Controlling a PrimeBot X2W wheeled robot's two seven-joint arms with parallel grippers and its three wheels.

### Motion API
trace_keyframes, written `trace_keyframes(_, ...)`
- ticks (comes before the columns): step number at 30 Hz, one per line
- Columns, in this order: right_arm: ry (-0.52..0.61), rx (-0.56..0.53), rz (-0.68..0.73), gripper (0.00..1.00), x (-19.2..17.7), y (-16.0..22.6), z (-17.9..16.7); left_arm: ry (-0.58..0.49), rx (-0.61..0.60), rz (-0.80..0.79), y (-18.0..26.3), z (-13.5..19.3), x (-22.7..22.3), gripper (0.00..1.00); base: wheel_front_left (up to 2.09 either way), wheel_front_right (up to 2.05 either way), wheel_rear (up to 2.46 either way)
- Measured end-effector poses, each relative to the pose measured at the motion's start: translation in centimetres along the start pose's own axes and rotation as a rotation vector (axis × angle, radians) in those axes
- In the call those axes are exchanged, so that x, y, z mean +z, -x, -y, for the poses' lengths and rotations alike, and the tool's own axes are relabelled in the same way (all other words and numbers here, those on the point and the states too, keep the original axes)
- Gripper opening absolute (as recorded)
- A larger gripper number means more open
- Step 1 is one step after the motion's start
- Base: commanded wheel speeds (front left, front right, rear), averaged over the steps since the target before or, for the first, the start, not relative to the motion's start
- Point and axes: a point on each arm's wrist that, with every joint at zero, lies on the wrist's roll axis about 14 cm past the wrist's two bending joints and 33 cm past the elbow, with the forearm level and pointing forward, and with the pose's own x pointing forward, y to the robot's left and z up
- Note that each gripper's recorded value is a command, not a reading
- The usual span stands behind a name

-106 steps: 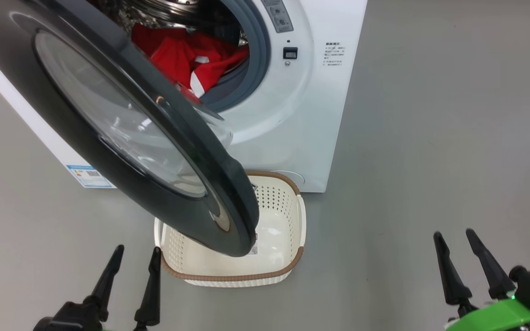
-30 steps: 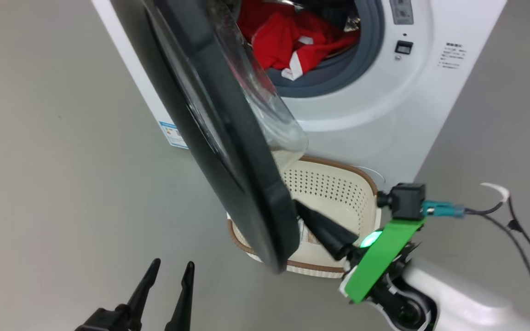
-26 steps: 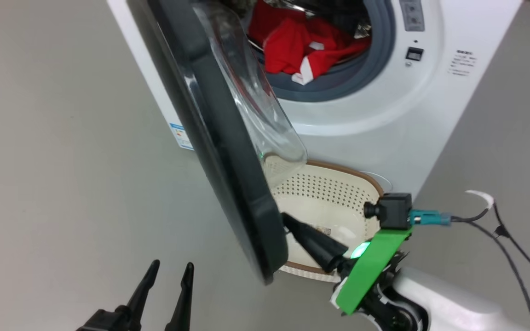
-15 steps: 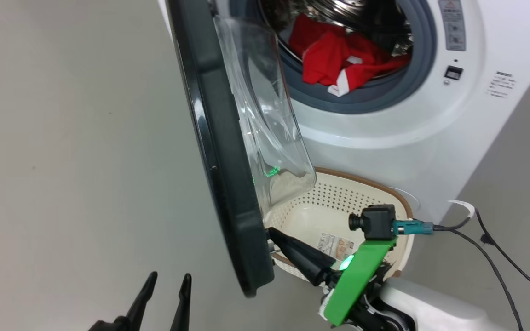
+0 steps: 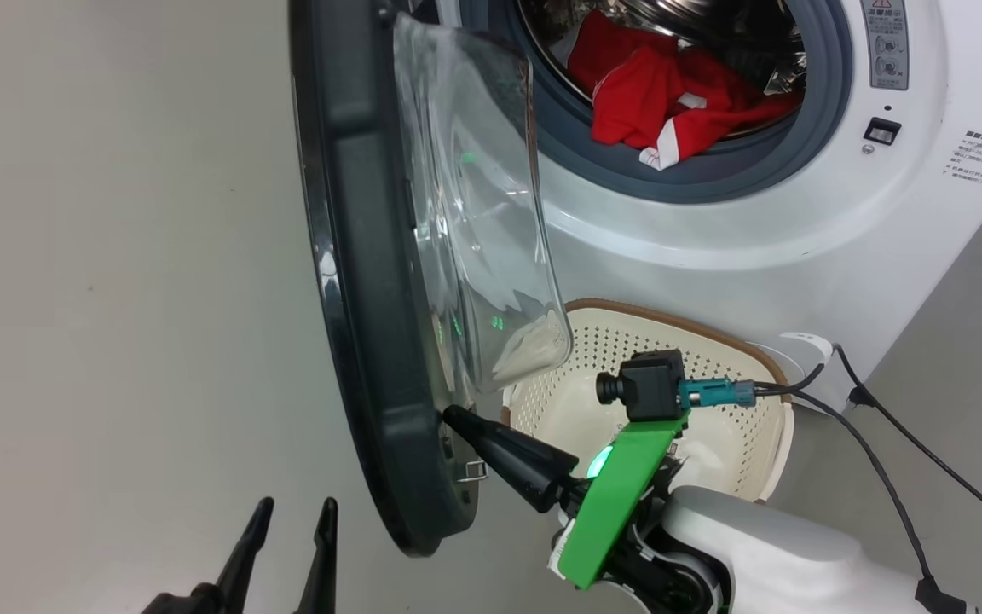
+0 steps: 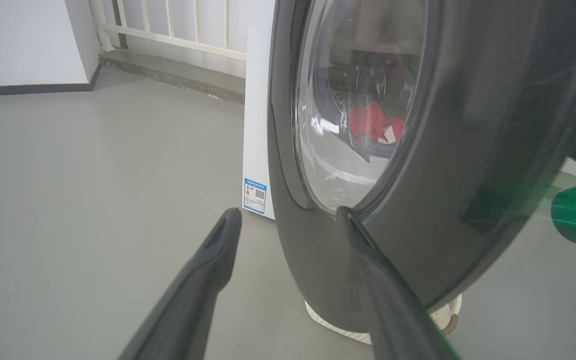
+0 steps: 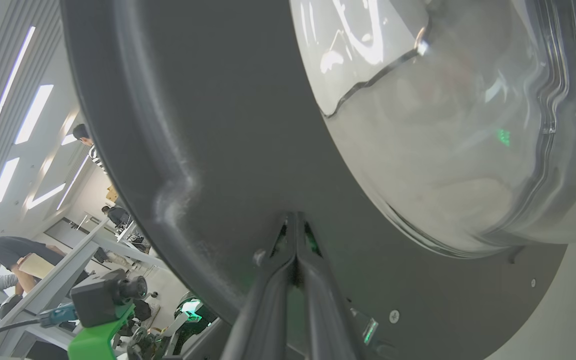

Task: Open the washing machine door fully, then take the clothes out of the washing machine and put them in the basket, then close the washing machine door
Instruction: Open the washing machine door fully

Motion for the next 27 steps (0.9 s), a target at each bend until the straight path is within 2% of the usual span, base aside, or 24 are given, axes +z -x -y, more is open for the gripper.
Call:
trace_keyframes(9, 0.016, -0.015, 0.007, 0.00, 0.2, 0.2, 0.3, 0.002, 0.000, 0.009, 0.0, -0.1, 0.2, 1.00, 0.00, 0.00, 0.00)
trace_keyframes(11, 0.023, -0.024, 0.013, 0.26, 0.4, 0.4, 0.5, 0.003, -0.004, 0.011, 0.0, 0.0, 0.3, 1.00, 0.00, 0.00, 0.00)
trace_keyframes(13, 0.025, -0.042, 0.018, 0.46, 0.5, 0.8, 0.9, 0.004, -0.008, 0.014, 0.0, 0.1, 0.3, 1.00, 0.00, 0.00, 0.00)
trace_keyframes(14, 0.026, -0.055, 0.018, 0.61, 0.4, 1.1, 1.2, 0.000, -0.012, 0.014, 0.0, 0.2, 0.3, 1.00, 0.00, 0.00, 0.00)
trace_keyframes(15, 0.027, -0.071, 0.023, 0.87, 0.4, 1.5, 1.6, -0.005, -0.015, 0.014, 0.0, 0.2, 0.3, 1.00, 0.00, 0.00, 0.00)
trace_keyframes(16, 0.025, -0.088, 0.032, 0.98, 0.4, 1.8, 2.0, -0.010, -0.018, 0.014, 0.0, 0.2, 0.3, 1.00, 0.00, 0.00, 0.00)
trace_keyframes(17, 0.023, -0.108, 0.042, 1.00, 0.5, 2.3, 2.6, -0.014, -0.021, 0.014, 0.0, 0.3, 0.3, 1.00, 0.00, 0.00, 0.00)
trace_keyframes(27, 0.015, -0.294, 0.126, 1.00, 0.7, 7.4, 7.3, -0.034, -0.058, 0.015, -0.8, 0.8, 0.3, 1.00, 0.00, 0.00, 0.00)
